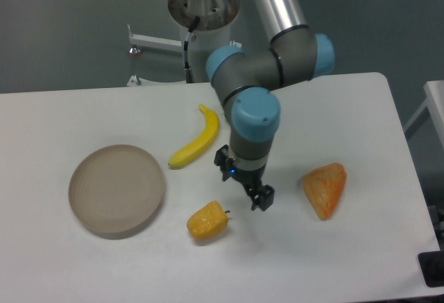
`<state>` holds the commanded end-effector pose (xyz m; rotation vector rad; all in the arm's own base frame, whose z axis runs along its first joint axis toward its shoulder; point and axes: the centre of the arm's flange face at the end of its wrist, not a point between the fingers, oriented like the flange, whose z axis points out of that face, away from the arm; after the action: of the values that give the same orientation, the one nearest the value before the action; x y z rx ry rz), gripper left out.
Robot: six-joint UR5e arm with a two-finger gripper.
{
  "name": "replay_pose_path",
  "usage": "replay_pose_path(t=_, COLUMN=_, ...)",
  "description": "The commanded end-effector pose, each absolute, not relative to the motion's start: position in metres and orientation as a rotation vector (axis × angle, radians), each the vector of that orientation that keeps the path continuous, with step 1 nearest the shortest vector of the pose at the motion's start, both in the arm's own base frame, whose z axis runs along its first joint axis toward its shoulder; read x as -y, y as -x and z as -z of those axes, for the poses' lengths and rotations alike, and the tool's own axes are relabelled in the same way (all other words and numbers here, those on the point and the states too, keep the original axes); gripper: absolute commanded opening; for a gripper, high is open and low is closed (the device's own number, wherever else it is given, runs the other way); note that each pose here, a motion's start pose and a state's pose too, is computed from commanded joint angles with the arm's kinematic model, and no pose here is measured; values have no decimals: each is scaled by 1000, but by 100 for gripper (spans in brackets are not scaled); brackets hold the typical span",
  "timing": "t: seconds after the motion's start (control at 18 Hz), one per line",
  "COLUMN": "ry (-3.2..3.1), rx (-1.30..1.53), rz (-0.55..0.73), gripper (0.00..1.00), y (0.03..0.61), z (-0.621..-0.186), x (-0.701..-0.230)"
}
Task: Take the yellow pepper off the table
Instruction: 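Move the open gripper over to the yellow bell pepper and descend, then lower the gripper around the yellow bell pepper and close it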
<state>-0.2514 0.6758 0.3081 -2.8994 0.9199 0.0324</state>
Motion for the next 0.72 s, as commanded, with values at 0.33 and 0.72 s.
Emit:
replay_pose_path(t=0.33, ry=2858, rx=-979, rz=-73, gripper=100, y=227, z=-281, x=-696)
replay_pose_path(t=0.72, ry=2853, rx=-999, rz=-75, gripper=100, y=222, z=-253, x=-705)
